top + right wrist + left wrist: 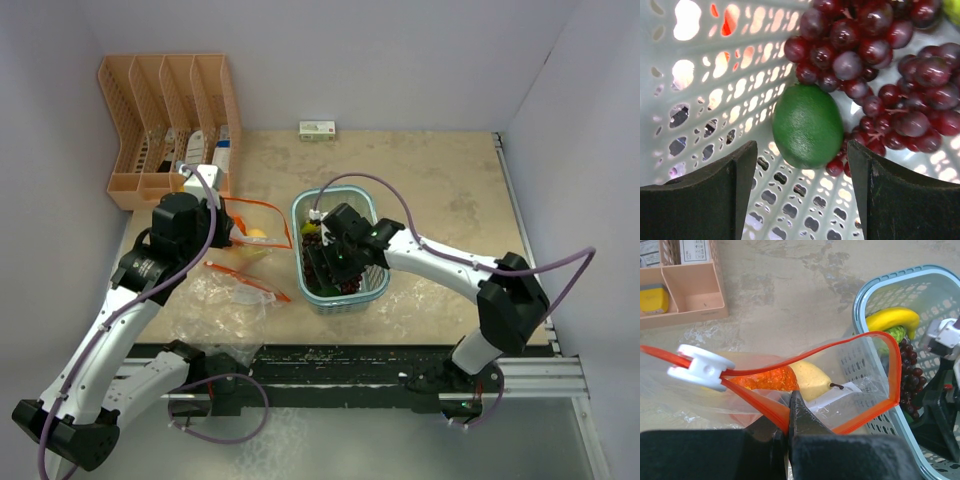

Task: Place the food in the zip-top bag and seal the zipper
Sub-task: Pick up the fake fruit from the bin.

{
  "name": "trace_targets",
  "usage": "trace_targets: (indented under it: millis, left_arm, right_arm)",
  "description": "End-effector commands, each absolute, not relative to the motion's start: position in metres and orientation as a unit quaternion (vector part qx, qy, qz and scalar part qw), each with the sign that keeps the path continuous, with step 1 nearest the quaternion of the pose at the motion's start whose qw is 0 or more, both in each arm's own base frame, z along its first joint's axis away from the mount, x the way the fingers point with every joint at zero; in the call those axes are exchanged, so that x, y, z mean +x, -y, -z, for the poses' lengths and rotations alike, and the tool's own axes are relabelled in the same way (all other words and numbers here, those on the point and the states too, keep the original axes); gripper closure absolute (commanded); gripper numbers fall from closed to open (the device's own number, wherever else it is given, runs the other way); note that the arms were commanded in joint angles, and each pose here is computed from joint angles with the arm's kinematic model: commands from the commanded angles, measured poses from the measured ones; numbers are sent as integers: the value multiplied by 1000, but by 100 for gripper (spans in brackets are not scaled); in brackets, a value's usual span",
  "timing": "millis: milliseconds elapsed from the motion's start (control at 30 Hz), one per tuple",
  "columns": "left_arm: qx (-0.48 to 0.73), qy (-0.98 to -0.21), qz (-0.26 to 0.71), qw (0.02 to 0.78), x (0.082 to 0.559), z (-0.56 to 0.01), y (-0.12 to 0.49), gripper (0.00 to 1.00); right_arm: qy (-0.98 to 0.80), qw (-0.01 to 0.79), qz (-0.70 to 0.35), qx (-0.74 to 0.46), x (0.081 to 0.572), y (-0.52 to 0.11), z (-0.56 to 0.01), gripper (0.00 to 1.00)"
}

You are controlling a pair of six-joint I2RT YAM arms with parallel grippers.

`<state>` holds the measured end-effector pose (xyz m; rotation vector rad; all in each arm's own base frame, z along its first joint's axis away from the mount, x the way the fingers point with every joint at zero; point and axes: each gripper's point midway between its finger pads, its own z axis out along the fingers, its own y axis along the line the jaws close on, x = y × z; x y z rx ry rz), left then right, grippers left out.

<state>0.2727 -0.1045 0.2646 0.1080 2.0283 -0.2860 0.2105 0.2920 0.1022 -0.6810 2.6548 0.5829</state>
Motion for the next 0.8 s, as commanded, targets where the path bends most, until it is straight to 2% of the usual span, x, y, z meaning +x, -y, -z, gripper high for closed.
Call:
trace_targets:
  millis: [0,467,567,667,767]
  left_arm:
    - [39,-826,133,547,280,-281,107,100]
    - [36,-828,131,544,282,-277,104,100]
    - [36,-828,132,543,282,-277,104,100]
    - [35,-829,131,543,282,-277,104,100]
    - [34,-827,131,545,282,-278,103,100]
  right_arm:
    - [-926,161,-228,-253,206,-310,-95,25]
    - [-943,107,-193,-248,196,-300,-33,25]
    - [-943,106,-192,-249,196,-300,-29,34]
    - [-942,110,-196,-249,197,-300,-34,54]
    - [-939,115,-207,-251,196,-302,-51,69]
